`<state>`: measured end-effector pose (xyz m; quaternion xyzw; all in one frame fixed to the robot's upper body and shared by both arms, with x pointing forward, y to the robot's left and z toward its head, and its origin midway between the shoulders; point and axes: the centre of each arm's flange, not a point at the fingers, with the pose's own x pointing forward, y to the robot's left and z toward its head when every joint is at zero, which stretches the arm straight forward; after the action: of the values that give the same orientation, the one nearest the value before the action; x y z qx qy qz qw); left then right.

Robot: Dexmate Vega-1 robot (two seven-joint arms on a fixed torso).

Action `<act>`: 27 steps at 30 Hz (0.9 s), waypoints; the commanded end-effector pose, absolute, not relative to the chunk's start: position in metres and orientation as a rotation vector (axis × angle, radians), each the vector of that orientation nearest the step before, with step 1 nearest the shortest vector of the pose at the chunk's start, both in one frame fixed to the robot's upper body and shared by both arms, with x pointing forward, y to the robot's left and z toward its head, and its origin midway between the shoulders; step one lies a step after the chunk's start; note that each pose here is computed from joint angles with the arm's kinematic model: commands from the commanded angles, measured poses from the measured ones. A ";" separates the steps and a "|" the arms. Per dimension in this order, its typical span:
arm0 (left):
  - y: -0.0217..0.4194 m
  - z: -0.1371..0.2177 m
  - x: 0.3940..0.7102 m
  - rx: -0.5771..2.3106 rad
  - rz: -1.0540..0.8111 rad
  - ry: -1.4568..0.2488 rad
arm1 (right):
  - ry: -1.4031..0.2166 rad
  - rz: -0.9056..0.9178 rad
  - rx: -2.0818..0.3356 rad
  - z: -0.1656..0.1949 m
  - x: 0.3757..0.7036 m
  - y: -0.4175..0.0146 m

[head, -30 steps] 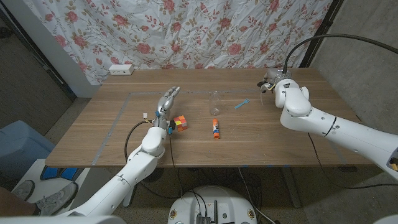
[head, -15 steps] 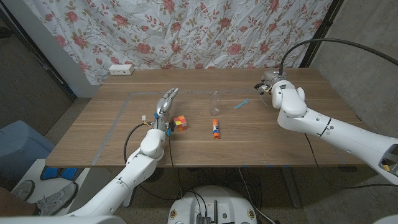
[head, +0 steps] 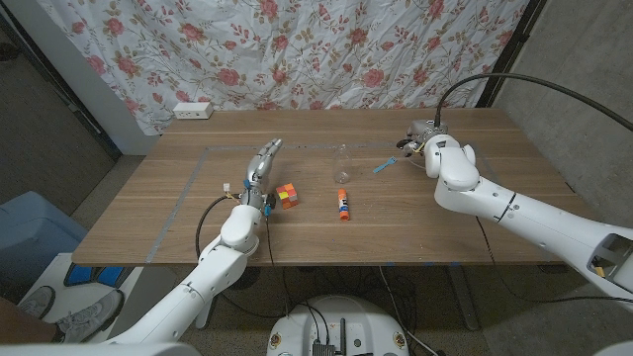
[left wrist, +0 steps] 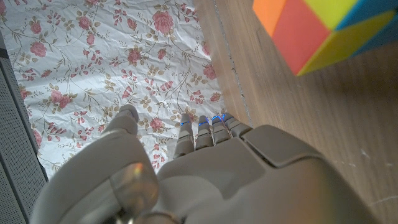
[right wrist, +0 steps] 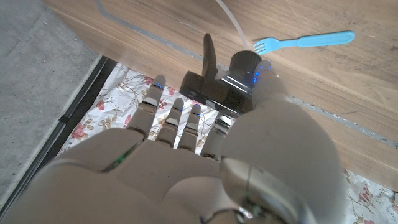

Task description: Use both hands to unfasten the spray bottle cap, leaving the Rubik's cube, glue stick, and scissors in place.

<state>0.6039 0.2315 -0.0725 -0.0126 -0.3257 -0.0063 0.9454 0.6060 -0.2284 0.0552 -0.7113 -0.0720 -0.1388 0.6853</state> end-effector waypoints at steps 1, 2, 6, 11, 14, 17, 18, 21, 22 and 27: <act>0.236 -0.069 0.604 -0.026 -0.013 -0.671 | -0.153 -0.275 -1.595 0.036 0.612 -0.214; 0.236 -0.069 0.604 -0.025 -0.012 -0.669 | -0.150 -0.275 -1.594 0.036 0.612 -0.214; 0.236 -0.070 0.605 -0.028 -0.016 -0.665 | -0.145 -0.267 -1.601 0.034 0.614 -0.211; 0.235 -0.071 0.605 -0.030 -0.016 -0.664 | -0.139 -0.261 -1.613 0.034 0.618 -0.211; 0.236 -0.071 0.605 -0.028 -0.016 -0.663 | -0.134 -0.260 -1.615 0.035 0.620 -0.211; 0.235 -0.072 0.604 -0.033 -0.016 -0.660 | -0.131 -0.258 -1.613 0.036 0.620 -0.212; 0.235 -0.072 0.604 -0.032 -0.015 -0.660 | -0.132 -0.255 -1.614 0.036 0.621 -0.212; 0.235 -0.073 0.604 -0.034 -0.018 -0.658 | -0.128 -0.255 -1.611 0.036 0.621 -0.212; 0.235 -0.073 0.604 -0.035 -0.020 -0.656 | -0.129 -0.254 -1.610 0.036 0.621 -0.212; 0.234 -0.074 0.603 -0.036 -0.022 -0.655 | -0.128 -0.254 -1.609 0.036 0.621 -0.212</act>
<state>0.6045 0.2351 -0.0720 -0.0158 -0.3249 -0.0083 0.9456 0.6191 -0.2129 0.0361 -0.7183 -0.0601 -0.1162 0.6833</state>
